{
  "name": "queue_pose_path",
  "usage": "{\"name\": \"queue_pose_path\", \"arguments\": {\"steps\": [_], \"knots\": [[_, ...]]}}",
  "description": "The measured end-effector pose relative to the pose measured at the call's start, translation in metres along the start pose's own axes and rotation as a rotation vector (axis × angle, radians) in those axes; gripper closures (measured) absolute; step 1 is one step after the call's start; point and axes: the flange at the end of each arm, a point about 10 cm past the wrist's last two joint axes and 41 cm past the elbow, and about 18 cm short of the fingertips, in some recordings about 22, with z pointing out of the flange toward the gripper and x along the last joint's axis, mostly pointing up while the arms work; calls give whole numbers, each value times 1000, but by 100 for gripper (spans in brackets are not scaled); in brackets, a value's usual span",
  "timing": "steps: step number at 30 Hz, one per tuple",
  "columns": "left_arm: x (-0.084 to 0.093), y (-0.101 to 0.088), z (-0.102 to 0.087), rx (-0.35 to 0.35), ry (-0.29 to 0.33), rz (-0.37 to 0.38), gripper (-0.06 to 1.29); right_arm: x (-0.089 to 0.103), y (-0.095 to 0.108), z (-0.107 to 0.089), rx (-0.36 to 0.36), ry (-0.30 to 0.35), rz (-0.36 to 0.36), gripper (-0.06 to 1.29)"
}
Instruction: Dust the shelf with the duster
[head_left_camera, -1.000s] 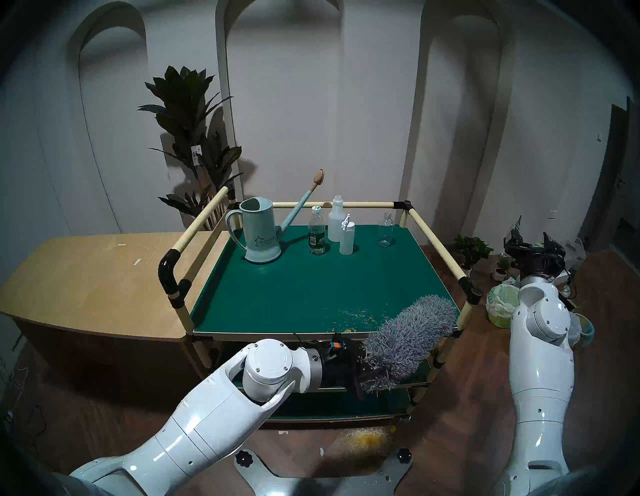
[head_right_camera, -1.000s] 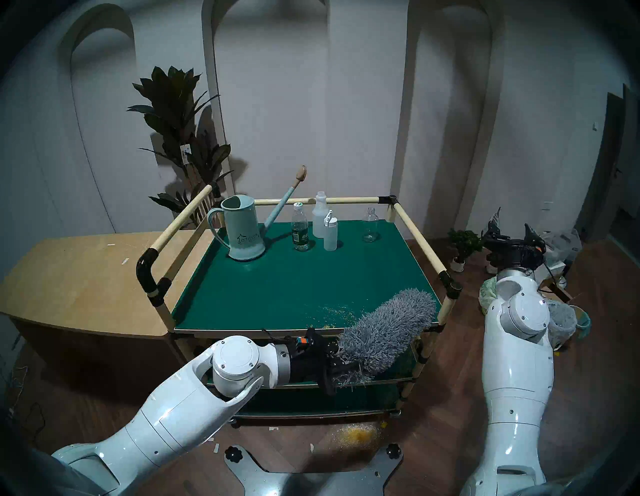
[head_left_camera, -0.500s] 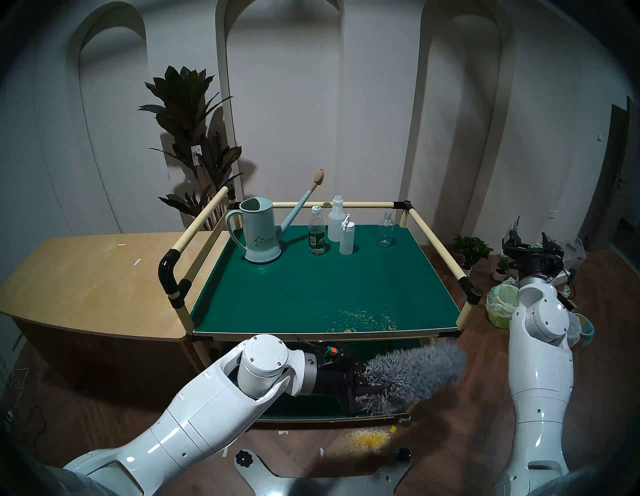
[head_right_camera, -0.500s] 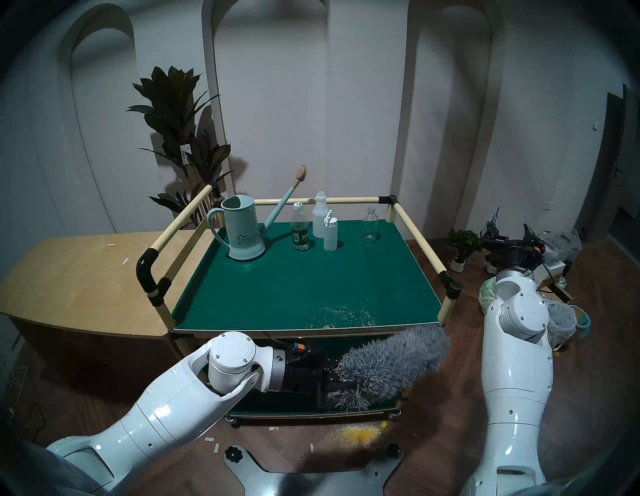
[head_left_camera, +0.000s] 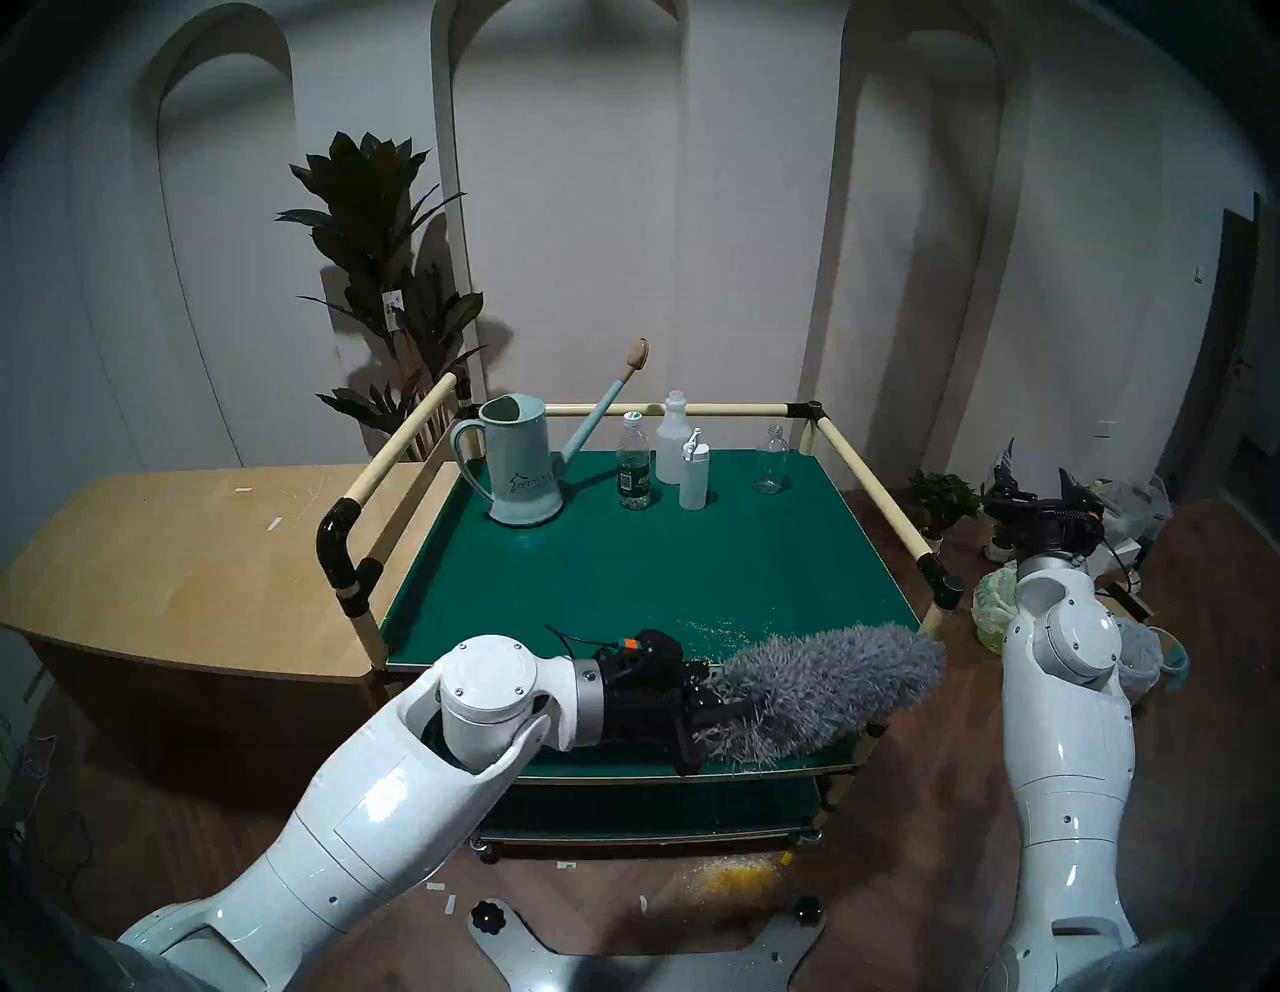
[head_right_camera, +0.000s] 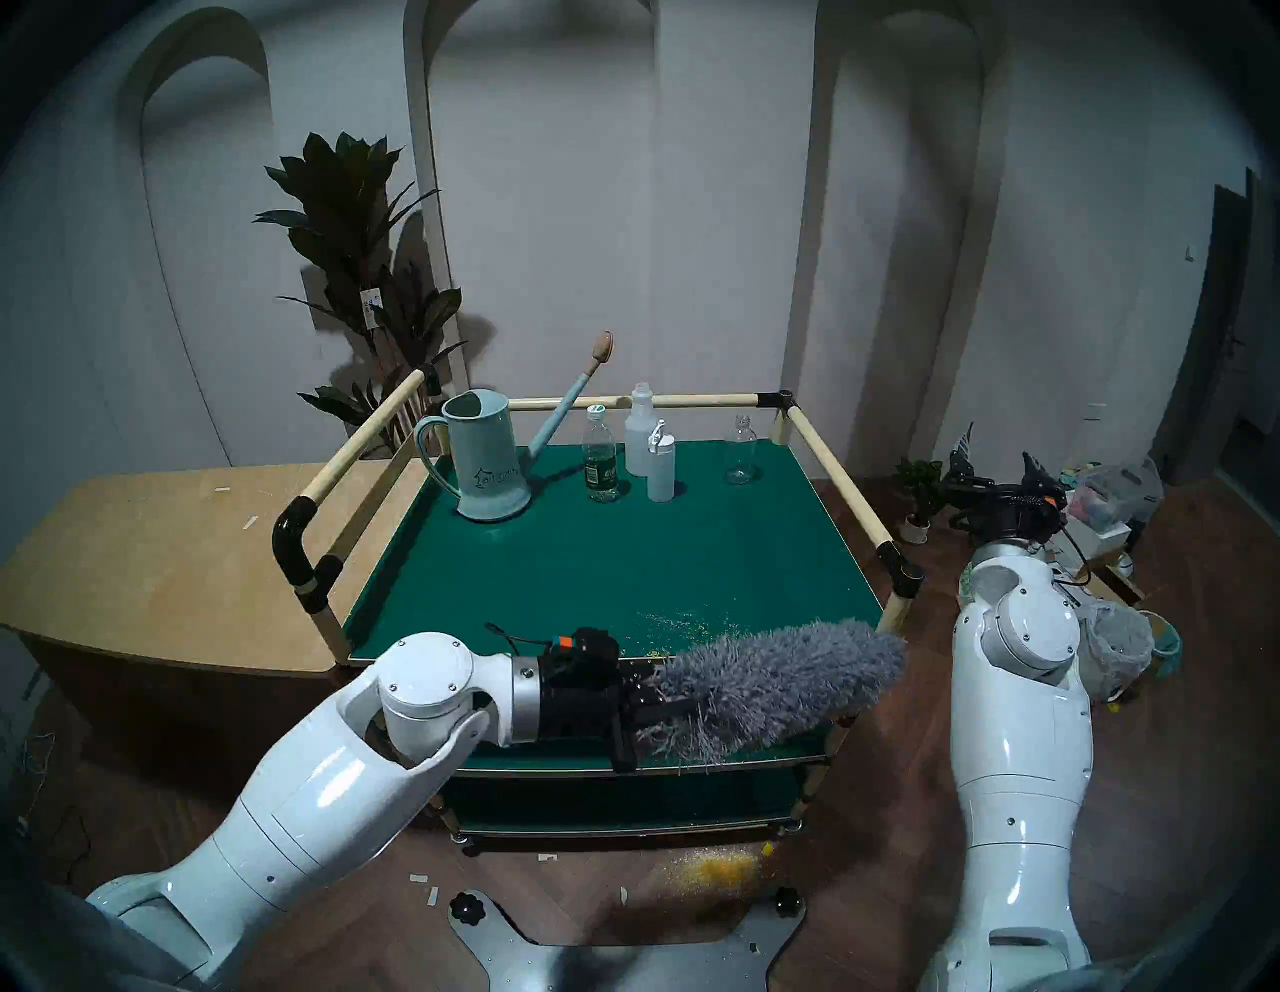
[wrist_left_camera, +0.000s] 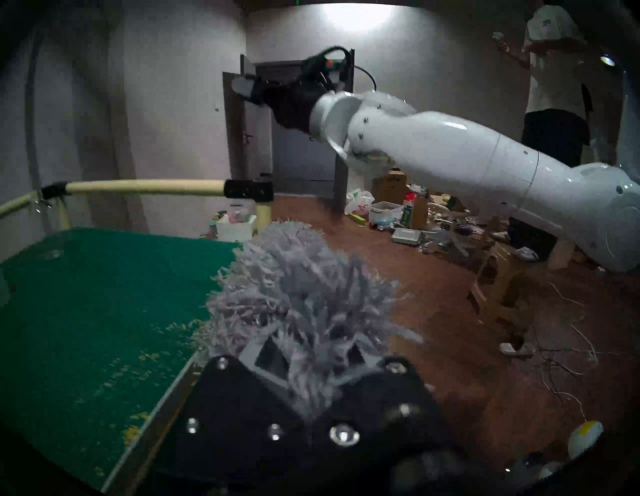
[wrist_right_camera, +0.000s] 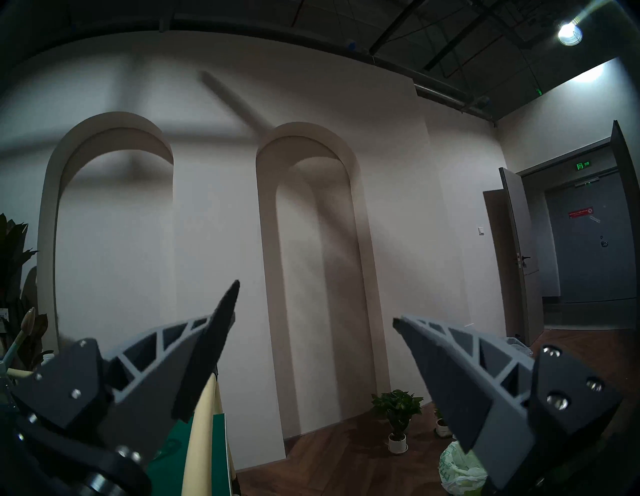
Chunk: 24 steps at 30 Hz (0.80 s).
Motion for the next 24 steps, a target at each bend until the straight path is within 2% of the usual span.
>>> {"name": "queue_pose_path", "arguments": {"steps": [7, 12, 17, 20, 24], "knots": [[21, -11, -43, 105, 38, 24, 124, -3, -19, 3, 49, -5, 6, -4], [23, -22, -74, 218, 53, 27, 124, -5, -37, 3, 89, -8, 14, -4], [15, -37, -104, 357, 68, 20, 124, -6, -56, 2, 129, -8, 21, -4], [0, -48, -128, 471, 73, 4, 124, -4, -69, 0, 155, -3, 22, -4], [-19, -54, -152, 575, 76, -22, 124, 0, -81, -1, 177, 7, 21, -4]]}}
